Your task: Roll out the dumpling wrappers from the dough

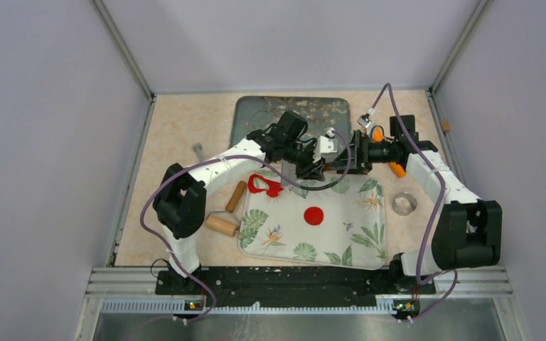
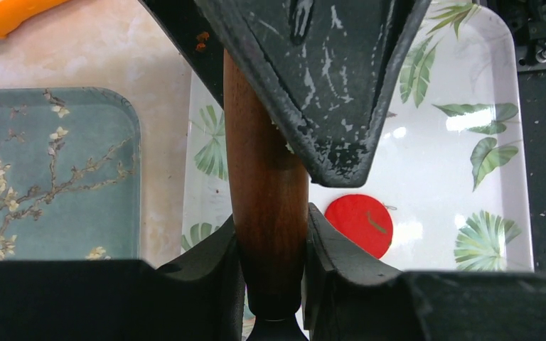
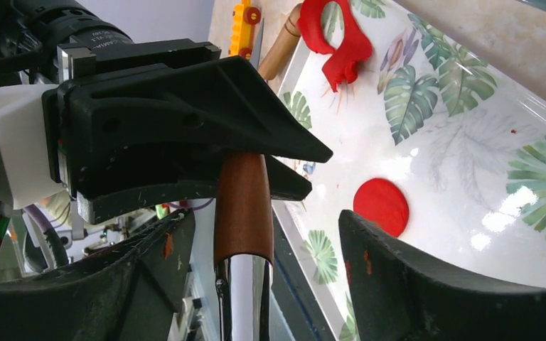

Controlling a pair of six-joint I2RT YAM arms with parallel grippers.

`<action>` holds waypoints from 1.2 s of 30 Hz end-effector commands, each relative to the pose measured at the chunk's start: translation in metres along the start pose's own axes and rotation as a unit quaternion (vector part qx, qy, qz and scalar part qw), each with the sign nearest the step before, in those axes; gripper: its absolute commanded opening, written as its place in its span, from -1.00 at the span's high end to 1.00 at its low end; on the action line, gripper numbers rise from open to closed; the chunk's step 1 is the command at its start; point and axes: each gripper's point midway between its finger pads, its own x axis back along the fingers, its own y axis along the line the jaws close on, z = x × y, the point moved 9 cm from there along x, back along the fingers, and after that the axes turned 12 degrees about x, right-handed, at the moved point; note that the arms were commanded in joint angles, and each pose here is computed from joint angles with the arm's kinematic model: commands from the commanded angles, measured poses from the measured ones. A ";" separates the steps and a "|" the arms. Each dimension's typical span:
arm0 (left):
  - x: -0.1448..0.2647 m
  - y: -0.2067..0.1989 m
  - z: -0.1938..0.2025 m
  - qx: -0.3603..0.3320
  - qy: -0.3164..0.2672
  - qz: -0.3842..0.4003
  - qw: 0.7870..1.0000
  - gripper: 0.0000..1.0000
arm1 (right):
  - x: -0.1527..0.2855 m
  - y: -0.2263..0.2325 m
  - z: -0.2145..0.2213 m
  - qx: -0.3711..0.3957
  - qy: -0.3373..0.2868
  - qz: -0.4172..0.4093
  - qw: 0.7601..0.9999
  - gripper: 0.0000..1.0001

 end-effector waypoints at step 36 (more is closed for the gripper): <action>0.026 -0.006 -0.008 0.095 -0.033 -0.071 0.992 -0.28 | 0.041 -0.008 0.002 0.093 0.010 0.021 0.995 1.00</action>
